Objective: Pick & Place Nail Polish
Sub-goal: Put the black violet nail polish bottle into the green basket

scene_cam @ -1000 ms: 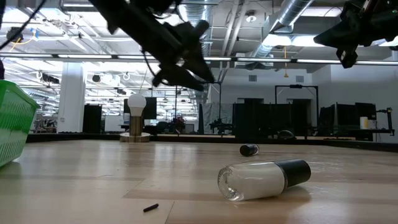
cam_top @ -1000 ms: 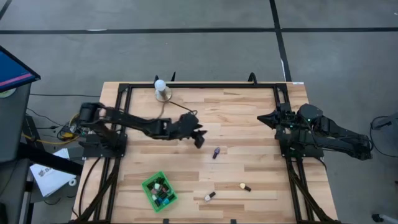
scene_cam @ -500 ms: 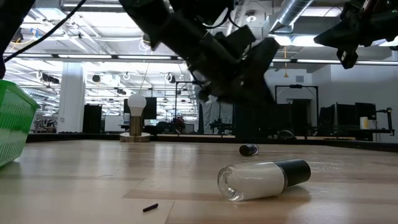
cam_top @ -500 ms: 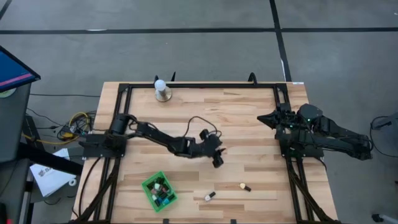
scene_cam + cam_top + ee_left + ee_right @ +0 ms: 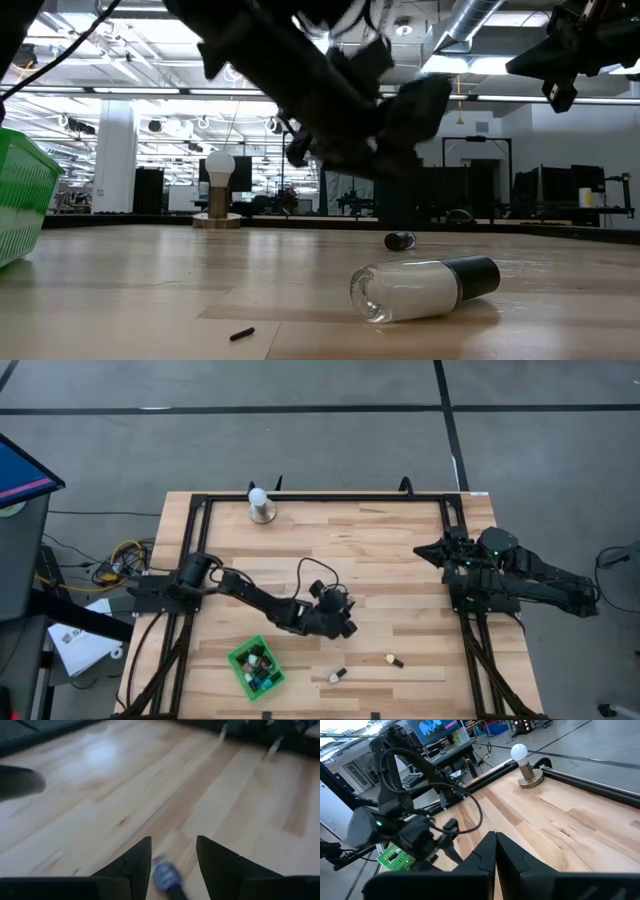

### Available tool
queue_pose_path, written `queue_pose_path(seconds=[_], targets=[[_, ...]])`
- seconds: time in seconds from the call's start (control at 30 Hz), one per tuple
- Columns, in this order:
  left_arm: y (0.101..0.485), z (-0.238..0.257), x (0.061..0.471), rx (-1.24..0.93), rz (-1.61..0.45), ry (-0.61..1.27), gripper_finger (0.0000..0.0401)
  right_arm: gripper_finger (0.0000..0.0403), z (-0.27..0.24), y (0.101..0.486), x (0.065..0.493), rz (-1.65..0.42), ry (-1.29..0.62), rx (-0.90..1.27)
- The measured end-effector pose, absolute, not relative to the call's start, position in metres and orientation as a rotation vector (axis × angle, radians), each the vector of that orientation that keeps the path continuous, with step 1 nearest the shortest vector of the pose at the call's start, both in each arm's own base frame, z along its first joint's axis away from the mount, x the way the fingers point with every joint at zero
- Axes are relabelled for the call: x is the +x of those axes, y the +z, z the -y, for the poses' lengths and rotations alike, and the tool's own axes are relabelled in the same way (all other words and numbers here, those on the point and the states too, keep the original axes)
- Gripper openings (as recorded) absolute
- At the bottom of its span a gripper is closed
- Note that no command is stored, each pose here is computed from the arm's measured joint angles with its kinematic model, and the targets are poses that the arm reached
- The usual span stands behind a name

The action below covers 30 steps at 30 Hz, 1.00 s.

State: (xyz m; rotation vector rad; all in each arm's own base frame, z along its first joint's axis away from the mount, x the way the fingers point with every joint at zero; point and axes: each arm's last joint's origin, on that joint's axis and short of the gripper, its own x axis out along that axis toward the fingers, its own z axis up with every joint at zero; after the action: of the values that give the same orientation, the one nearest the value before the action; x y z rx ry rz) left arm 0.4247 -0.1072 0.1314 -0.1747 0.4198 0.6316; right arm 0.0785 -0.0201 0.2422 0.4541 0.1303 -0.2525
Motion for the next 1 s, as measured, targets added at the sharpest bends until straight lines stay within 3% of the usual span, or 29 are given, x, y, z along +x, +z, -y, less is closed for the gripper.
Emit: queue_pose_path(seconds=[0.47, 0.73, 1.0], targets=[[0.079, 0.109, 0.425, -0.278, -0.496, 0.649, 0.015, 0.0, 0.02, 0.242, 0.078, -0.13, -0.253, 0.457], [0.068, 0.111, 0.424, -0.282, -0.495, 0.675, 0.0147, 0.0, 0.02, 0.242, 0.078, -0.128, -0.254, 0.472], [0.061, 0.113, 0.417, -0.246, -0.588, 0.674, 0.007, 0.0, 0.02, 0.242, 0.078, -0.128, -0.254, 0.472]])
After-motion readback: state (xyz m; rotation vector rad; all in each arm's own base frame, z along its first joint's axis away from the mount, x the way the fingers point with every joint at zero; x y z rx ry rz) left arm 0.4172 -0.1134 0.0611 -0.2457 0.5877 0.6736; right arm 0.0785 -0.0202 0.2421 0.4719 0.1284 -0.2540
